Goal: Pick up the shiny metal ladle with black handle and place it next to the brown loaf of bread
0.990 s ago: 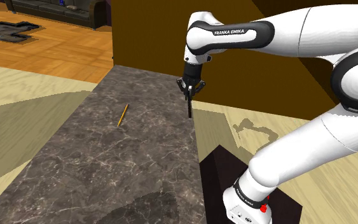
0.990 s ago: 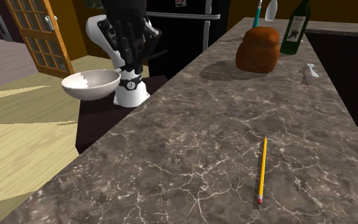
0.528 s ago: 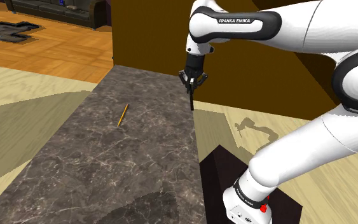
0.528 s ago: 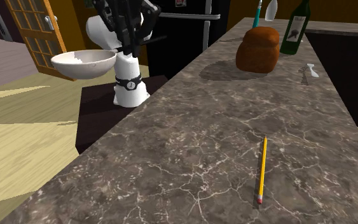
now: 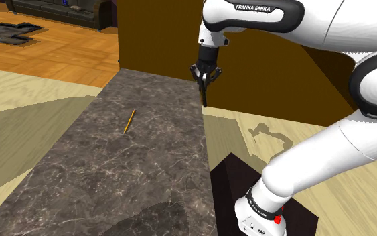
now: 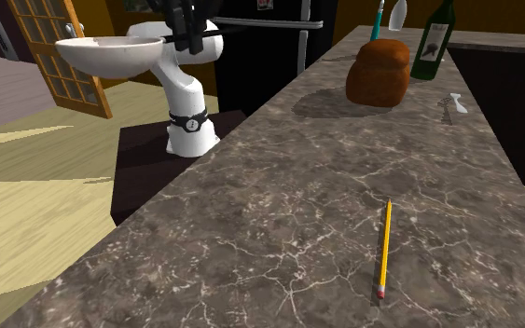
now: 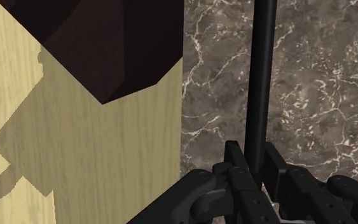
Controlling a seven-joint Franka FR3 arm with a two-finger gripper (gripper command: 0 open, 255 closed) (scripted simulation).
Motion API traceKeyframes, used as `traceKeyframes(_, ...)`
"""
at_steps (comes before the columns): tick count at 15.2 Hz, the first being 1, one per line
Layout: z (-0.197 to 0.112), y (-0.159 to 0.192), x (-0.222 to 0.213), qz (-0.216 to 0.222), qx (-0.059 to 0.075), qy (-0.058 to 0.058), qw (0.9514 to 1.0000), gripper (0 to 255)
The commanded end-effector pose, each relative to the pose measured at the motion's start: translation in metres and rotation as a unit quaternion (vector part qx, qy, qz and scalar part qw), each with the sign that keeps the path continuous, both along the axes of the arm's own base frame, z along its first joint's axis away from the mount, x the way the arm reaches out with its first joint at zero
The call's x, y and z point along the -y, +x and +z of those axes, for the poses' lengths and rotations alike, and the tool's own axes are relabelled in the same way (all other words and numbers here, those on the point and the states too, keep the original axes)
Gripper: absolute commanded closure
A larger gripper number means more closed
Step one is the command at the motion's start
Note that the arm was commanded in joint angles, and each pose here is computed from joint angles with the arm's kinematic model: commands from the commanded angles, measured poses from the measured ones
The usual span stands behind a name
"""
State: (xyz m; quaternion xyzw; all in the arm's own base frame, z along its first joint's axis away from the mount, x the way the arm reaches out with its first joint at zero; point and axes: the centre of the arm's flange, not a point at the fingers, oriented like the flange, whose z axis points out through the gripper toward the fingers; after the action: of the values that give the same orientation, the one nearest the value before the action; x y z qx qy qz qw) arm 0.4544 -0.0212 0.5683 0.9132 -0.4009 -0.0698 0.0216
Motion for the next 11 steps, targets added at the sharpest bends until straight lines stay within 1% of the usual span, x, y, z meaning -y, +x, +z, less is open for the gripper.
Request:
traceKeyframes(1,0.003,-0.004,-0.012,0.0,0.0,0.0,1.0,255)
traceKeyframes(11,0.003,-0.051,-0.136,0.0,0.0,0.0,1.0,255)
